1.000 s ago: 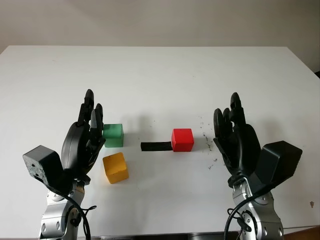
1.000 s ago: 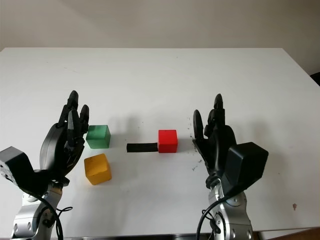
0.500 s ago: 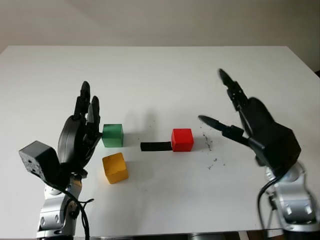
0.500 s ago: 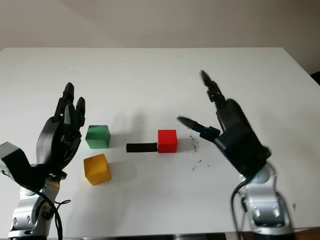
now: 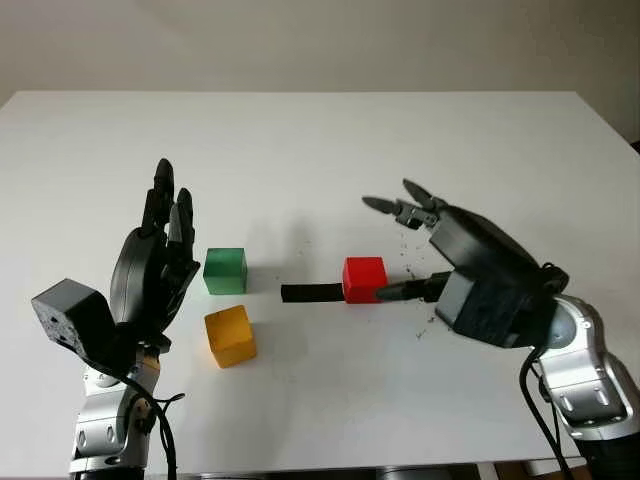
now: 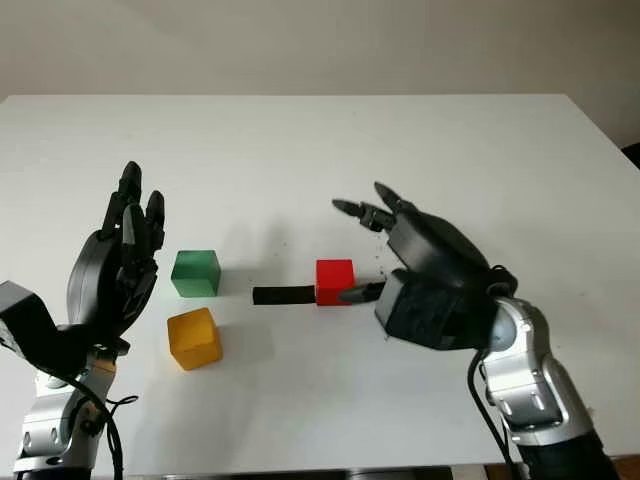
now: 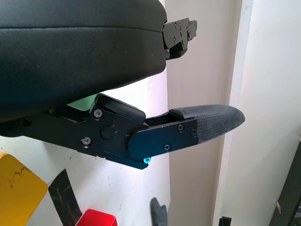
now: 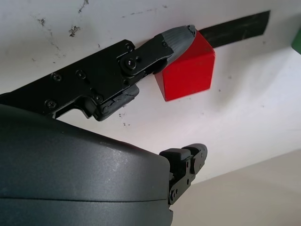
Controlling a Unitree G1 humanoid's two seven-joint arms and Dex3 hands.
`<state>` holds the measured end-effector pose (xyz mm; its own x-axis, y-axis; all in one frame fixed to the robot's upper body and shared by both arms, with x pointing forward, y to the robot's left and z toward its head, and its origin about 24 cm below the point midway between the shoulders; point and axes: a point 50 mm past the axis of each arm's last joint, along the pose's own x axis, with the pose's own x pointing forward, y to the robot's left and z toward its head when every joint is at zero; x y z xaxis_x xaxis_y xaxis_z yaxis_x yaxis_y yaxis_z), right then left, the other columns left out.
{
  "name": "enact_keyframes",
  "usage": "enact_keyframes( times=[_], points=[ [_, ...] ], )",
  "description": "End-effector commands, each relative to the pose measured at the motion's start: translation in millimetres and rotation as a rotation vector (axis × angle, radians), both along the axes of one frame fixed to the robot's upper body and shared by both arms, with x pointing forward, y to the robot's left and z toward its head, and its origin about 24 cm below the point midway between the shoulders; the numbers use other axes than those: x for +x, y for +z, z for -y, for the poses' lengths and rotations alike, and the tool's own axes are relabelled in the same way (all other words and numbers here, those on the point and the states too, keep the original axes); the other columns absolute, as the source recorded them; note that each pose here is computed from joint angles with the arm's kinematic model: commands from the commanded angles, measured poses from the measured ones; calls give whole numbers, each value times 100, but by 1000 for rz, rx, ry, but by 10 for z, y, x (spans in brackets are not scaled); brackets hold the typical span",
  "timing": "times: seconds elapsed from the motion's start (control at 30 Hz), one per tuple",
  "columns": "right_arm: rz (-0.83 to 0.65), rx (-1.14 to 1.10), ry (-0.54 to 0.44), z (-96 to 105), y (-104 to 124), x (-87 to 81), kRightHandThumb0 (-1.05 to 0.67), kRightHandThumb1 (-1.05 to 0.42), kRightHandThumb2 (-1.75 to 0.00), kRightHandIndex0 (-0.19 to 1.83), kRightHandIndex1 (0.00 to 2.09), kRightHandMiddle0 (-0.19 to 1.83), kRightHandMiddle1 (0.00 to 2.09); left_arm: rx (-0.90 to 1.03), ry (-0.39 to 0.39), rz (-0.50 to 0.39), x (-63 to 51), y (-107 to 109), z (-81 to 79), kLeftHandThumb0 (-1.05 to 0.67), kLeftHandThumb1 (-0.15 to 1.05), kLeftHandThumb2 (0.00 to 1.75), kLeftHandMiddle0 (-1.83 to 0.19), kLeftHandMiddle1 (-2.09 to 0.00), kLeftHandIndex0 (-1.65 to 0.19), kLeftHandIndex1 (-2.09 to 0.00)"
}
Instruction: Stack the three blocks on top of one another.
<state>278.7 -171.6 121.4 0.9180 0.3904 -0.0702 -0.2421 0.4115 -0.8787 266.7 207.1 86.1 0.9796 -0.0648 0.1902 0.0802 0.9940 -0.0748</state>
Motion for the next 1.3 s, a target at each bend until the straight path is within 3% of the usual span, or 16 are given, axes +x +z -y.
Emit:
enact_keyframes(
  times=[0.0,1.03,1.17,1.27],
  points=[
    [25,-18,17,-23,17,20,-72,-81,-5,1,8,38,12,13,1,15,6,41,-6,-75,105,64,19,-5,19,-2],
    [71,-23,-16,-59,-216,29,-48,-85,-6,11,8,64,26,8,-4,14,-22,4,40,-75,105,61,18,-5,19,-5],
    [86,-21,-15,-66,-222,34,-48,-84,-5,18,7,53,66,8,0,16,-22,8,42,-76,105,60,17,-6,19,-5],
    [95,-23,-14,-73,-224,35,-47,-83,-5,21,7,51,83,7,-1,16,-19,8,41,-75,105,61,17,-5,19,-5]
  ],
)
